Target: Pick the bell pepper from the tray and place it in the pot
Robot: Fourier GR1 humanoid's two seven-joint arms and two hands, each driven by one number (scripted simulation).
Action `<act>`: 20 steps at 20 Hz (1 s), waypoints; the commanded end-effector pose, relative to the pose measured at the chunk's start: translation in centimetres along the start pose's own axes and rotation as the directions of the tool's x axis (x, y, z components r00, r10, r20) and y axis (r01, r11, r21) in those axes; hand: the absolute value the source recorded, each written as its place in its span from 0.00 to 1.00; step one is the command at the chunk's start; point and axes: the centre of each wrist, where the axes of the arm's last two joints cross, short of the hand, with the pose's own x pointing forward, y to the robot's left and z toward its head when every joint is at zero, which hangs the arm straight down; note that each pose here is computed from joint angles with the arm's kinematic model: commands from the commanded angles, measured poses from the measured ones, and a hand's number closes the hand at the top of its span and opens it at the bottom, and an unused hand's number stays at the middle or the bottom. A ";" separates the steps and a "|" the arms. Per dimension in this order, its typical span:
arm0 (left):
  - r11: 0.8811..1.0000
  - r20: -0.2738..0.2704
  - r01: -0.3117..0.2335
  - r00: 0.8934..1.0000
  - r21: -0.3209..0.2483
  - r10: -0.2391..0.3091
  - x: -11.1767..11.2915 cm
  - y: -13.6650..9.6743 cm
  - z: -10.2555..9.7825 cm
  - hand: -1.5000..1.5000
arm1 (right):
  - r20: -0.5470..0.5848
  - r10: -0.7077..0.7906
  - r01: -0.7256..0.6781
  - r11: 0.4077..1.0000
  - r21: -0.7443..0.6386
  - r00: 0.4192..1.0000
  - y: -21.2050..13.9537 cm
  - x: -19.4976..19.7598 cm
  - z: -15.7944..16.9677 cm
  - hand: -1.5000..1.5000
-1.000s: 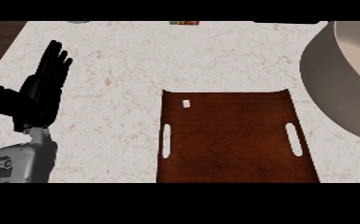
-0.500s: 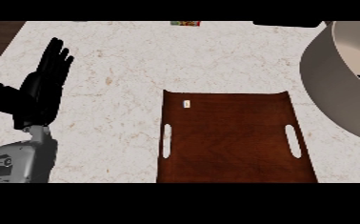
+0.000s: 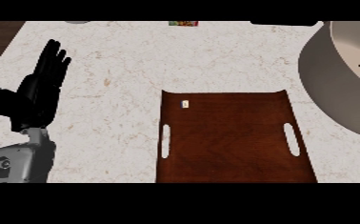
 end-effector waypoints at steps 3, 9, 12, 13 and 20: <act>1.000 0.008 0.000 1.000 0.014 0.000 0.3 0.3 0.2 0.50 | -0.014 -0.199 0.198 0.978 -0.068 0.980 -4.6 -4.1 1.3 0.00; 1.000 -0.022 0.001 1.000 0.030 -0.001 0.3 1.5 -0.4 0.50 | -0.027 -0.245 0.243 0.969 -0.042 0.969 -10.8 -5.7 2.2 0.00; 1.000 -0.005 0.009 1.000 0.026 -0.009 -0.8 -0.3 0.6 0.50 | -0.020 -0.220 0.220 0.975 -0.034 0.975 -12.7 -6.2 2.6 0.00; 1.000 -0.033 0.013 0.999 0.004 -0.013 0.2 -0.1 1.4 0.50 | -0.027 -0.232 0.232 0.973 -0.005 0.972 -14.1 -6.5 3.0 0.00; 1.000 0.004 -0.006 1.000 -0.005 0.006 0.0 -0.2 1.2 0.50 | -0.038 -0.201 0.201 0.980 -0.015 0.979 -17.6 -8.1 4.9 0.00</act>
